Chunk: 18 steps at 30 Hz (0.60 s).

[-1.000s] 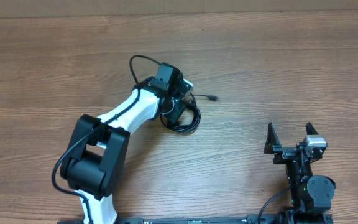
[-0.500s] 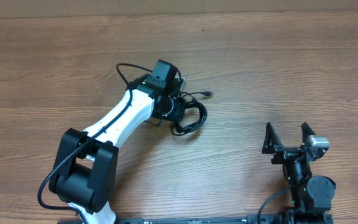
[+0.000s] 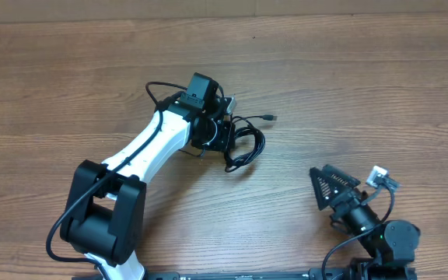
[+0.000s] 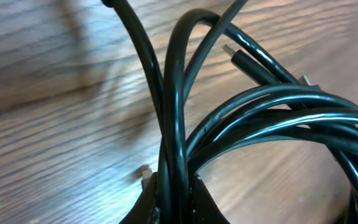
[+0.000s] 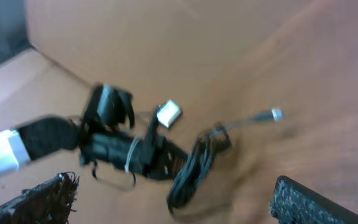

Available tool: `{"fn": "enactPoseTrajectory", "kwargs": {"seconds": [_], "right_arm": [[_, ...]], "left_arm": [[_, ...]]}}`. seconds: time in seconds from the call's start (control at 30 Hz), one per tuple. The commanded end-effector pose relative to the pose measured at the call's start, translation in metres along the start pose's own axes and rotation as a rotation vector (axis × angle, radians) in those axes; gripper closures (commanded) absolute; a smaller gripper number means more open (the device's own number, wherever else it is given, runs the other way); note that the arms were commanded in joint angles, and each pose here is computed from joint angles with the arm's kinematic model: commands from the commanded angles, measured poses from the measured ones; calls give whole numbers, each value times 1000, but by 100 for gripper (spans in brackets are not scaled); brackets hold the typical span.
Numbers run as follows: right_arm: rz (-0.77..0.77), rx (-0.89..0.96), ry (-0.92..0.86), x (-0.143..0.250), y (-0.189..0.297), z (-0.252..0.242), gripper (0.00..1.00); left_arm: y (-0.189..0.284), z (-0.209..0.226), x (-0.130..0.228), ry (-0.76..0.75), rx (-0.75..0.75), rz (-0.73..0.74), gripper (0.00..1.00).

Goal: Untangle cables
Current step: 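Swing the right gripper toward the coil held by the left gripper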

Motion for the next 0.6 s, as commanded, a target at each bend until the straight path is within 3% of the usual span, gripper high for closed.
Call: {"fn": "enactPoseTrajectory", "kwargs": {"seconds": [0.0,0.03,0.07,0.17,0.3,0.47,0.57], "right_arm": [[53,-10,55,1,3,13,0],[79,18,54,3,4,13,0],[117,59,48,5,6,11,0],[206,169,25,7,11,9,0],[308,238,14,7,13,13,0],[489,23,8,17,2,45,0],[496,31,-3,16,-4,40,0]], "left_arm": [[18,9,-15,-46,-115,-77,81],[18,10,-14,-44,-116,-73,73],[18,10,-12,-29,-117,-66,56],[17,10,-5,-24,-119,-37,41],[17,10,-3,-90,-122,-22,38],[16,7,-6,-427,-122,-19,40],[15,2,-12,-465,-120,-45,41]]}}
Point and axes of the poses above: each gripper's point midway between its finger pads, its own y axis back along the fingers, its own z axis along the line the jaws close on, x = y × z, the point moved 2 cm from there along y, back along the fingers, and after that the axes turned 1 degree about y, right-handed, at the moved point
